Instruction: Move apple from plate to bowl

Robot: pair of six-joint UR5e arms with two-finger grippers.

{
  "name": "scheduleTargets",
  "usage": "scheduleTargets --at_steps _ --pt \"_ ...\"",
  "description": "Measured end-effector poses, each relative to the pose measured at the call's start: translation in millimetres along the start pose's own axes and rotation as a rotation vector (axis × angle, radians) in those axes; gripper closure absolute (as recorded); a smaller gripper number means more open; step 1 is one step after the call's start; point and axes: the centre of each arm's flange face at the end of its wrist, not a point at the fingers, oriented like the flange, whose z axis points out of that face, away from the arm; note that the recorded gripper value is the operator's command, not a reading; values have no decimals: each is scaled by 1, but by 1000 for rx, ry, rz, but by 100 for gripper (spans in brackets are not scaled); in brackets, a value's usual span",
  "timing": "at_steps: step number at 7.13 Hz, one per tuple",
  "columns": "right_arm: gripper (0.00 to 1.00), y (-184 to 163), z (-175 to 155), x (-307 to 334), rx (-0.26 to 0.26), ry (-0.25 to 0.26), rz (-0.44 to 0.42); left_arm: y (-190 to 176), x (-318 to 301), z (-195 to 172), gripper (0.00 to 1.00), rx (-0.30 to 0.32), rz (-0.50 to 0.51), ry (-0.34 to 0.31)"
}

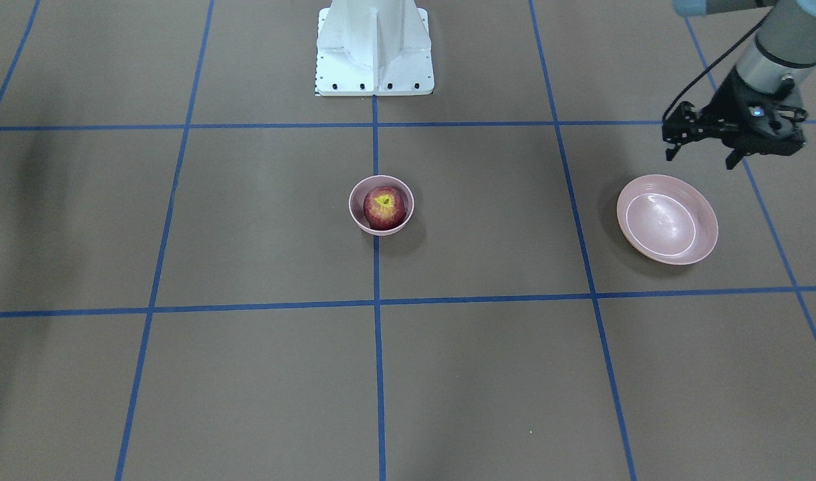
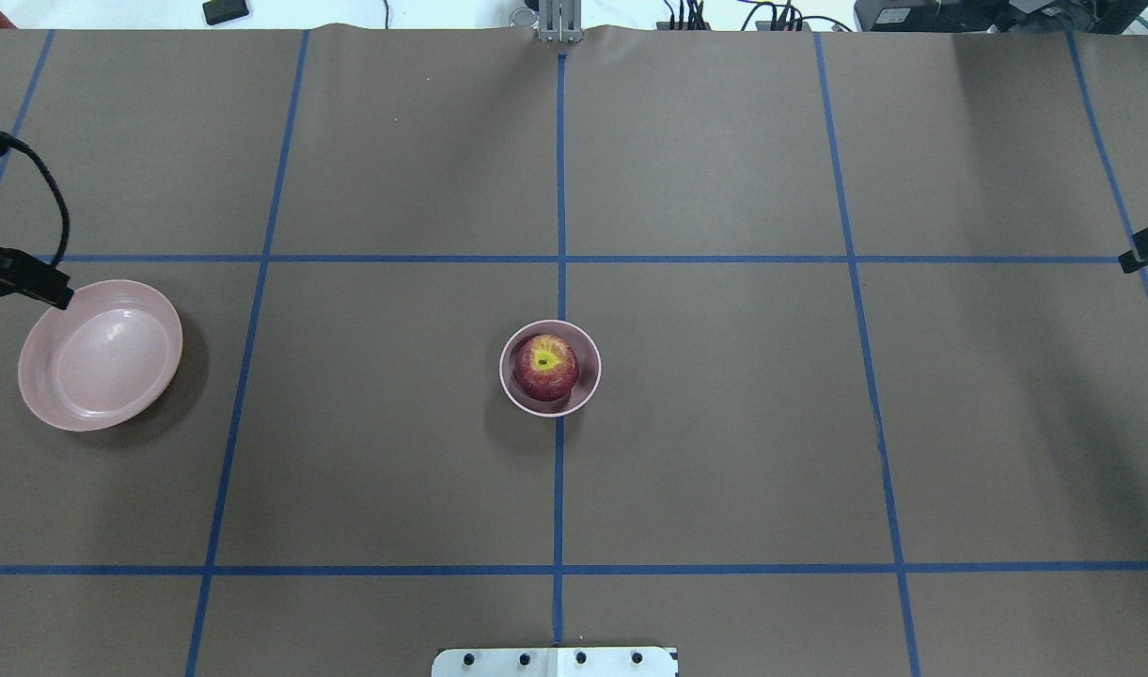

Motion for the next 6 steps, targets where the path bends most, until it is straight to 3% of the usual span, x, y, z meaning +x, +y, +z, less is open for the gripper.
scheduleTargets --at_steps 2,4,6 --pt "0 -4 -16 13 30 0 2 5 -84 2 2 32 -42 65" --pt "0 -3 -21 22 43 8 2 21 -134 -6 2 57 -173 63" --pt "0 -5 -19 25 42 7 2 27 -155 -3 2 59 -237 57"
